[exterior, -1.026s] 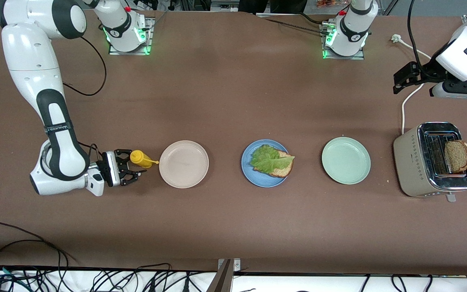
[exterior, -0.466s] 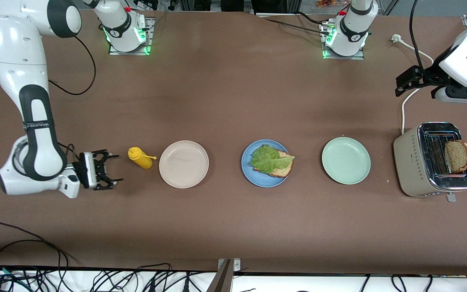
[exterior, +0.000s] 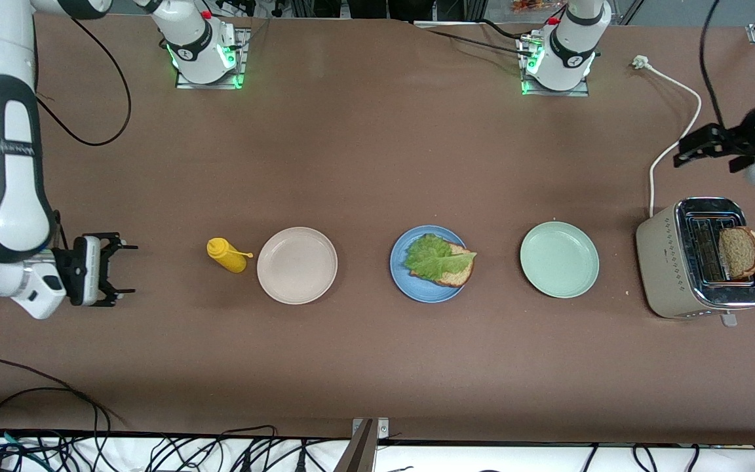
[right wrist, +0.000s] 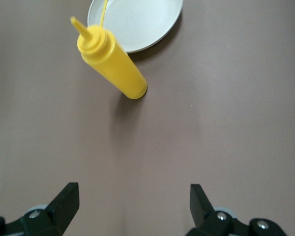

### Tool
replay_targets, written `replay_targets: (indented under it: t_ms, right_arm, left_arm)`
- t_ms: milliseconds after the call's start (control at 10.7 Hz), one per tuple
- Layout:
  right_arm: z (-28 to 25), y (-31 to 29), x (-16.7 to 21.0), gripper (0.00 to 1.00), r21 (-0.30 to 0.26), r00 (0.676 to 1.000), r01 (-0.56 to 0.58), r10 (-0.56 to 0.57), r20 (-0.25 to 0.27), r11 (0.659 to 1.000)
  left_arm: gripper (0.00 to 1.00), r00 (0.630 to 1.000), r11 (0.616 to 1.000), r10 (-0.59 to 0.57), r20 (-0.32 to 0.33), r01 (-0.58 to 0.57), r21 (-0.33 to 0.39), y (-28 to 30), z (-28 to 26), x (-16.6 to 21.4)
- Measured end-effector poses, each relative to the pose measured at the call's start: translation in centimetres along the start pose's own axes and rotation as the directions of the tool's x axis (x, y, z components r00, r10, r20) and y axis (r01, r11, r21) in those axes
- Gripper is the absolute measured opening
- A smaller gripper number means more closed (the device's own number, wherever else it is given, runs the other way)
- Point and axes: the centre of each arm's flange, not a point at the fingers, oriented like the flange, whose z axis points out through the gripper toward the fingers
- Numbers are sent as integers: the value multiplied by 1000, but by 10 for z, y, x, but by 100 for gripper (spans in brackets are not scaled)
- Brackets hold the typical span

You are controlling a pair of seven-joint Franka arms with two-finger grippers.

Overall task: Make sandwich in blue plate with both arms
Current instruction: 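Withdraw the right gripper while the left gripper grasps the toaster bread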

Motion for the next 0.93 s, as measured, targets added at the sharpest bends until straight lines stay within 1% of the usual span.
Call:
replay_targets:
  t_ms: [187,373,466,560,653,746,840,933]
  right_arm:
    - [-31,-18,14,100,-26,986,-166,166,25,986]
    - [-48,-34,32,100,-52,953,-294,297,55,954]
    - [-56,-44,45,100,-69,925,-368,373,70,927]
    - [-64,-57,59,100,-90,887,-447,454,83,890]
    - [-72,-70,72,100,-116,844,-517,528,95,848]
    - [-79,-84,86,100,-144,798,-580,595,97,802]
    - [-84,-95,97,100,-169,759,-625,644,96,762]
    - [-89,-103,109,100,-210,728,-654,680,88,727]
  left_arm:
    - [100,999,999,-18,43,19,-30,-59,27,7]
    - [100,995,996,-67,74,71,-58,-101,55,20]
    - [100,994,994,-81,78,87,-71,-122,65,29]
    - [100,994,993,-80,70,85,-82,-143,74,38]
    - [100,997,995,-62,43,65,-71,-160,83,48]
    - [100,1000,999,-20,9,20,-38,-174,91,58]
    - [100,1000,1000,12,-11,-13,-19,-186,101,65]
    - [100,1000,1000,19,-19,-20,-21,-201,114,68]
